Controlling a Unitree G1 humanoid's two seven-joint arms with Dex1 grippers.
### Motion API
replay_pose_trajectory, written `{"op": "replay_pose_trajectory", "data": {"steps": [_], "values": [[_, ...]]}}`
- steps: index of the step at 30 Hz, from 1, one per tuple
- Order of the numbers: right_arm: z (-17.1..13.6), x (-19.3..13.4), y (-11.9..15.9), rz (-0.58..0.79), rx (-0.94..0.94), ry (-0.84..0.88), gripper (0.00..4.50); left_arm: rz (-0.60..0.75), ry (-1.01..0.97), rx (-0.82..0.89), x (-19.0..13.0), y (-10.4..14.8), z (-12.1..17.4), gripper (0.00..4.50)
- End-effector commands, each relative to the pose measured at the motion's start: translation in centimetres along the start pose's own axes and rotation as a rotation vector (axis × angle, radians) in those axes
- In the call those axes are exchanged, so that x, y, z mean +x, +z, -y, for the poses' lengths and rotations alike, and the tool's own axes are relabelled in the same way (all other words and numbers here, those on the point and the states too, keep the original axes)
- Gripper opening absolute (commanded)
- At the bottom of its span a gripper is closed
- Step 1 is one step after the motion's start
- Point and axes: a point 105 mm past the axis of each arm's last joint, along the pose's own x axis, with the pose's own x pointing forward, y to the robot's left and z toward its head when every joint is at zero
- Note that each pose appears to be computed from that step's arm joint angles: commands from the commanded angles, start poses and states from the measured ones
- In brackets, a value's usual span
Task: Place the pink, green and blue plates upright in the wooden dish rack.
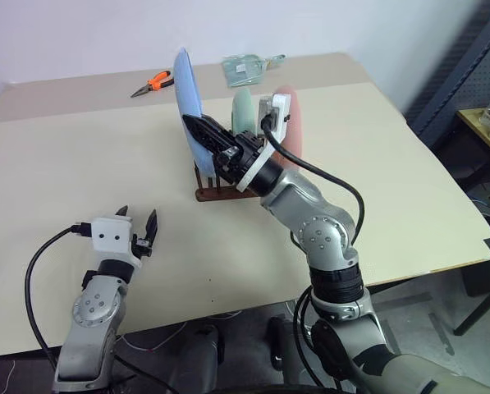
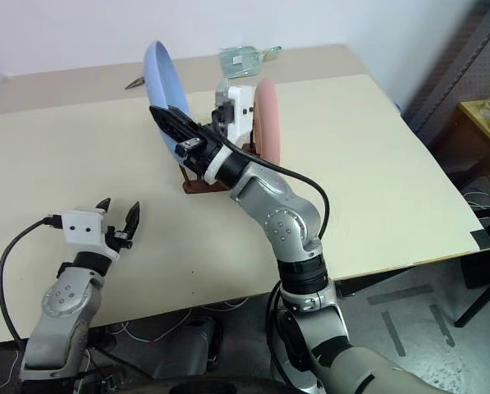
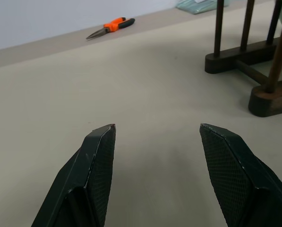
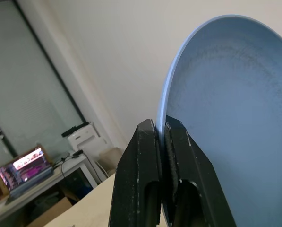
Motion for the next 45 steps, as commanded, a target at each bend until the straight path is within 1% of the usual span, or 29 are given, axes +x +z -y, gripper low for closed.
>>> {"op": "replay_pose_trajectory", "data": {"steps": [1,5,8,11,12,15,16,19,22,25,28,34,36,38,40,42,43,44,45], "values": [[-1.4,1.5,0.9,0.054,0.079,0.029,0.0,0.068,-0.04,0.015,-0.2,1.6,0.5,2.88],[-0.2,2.2,1.0,0.032,0.151,-0.026,0.0,0.071,-0.135,0.027,-0.5,1.9,2.0,2.88],[0.3,2.7,1.4,0.019,0.18,-0.045,0.0,0.071,-0.165,0.026,-0.6,1.9,2.5,2.88],[0.4,3.0,1.7,-0.004,0.136,-0.044,1.01,0.072,-0.17,0.026,-0.6,2.0,2.7,2.92],[0.4,3.1,1.8,-0.012,0.118,-0.046,1.45,0.071,-0.173,0.027,-0.5,2.0,2.8,2.92],[0.1,3.2,2.1,-0.023,0.048,-0.031,3.04,0.069,-0.181,0.03,-0.6,1.9,3.0,2.92],[-0.1,3.3,2.2,-0.028,0.009,-0.027,3.48,0.068,-0.182,0.03,-0.6,1.9,3.0,2.92],[-0.5,3.4,2.9,-0.036,-0.119,-0.012,3.48,0.066,-0.184,0.03,-0.5,1.8,3.1,2.92],[-1.3,3.3,4.2,-0.045,-0.341,0.018,3.48,0.065,-0.188,0.024,-0.4,1.8,3.2,2.92],[-1.5,3.1,4.9,-0.049,-0.445,0.029,3.48,0.065,-0.192,0.022,-0.4,1.8,3.3,2.92],[-1.0,2.7,5.3,-0.067,-0.492,0.012,3.48,0.066,-0.197,0.013,-0.2,1.8,3.4,2.92],[0.3,2.1,5.0,-0.086,-0.534,-0.032,3.48,0.066,-0.209,0.01,0.1,1.7,3.7,2.92],[0.1,1.6,5.9,-0.052,-0.602,-0.024,3.48,0.066,-0.209,0.012,0.1,1.7,3.7,2.92],[0.0,-0.1,7.5,-0.019,-0.733,0.005,3.48,0.066,-0.202,0.025,0.1,1.7,3.5,2.92],[0.7,-2.3,8.8,-0.03,-0.841,0.006,3.48,0.063,-0.183,0.035,0.1,1.6,3.0,2.92],[3.2,-5.8,10.7,-0.068,-0.907,-0.09,3.48,0.046,-0.137,0.062,0.2,1.1,1.8,2.92],[5.1,-8.2,11.9,-0.097,-0.921,-0.177,3.48,0.03,-0.107,0.075,0.2,0.7,0.9,2.92],[6.7,-10.5,12.7,-0.136,-0.934,-0.252,3.48,0.015,-0.083,0.087,0.2,0.3,0.1,2.92],[7.5,-11.9,13.1,-0.162,-0.941,-0.295,3.48,0.006,-0.07,0.094,0.2,0.1,-0.2,2.92]]}}
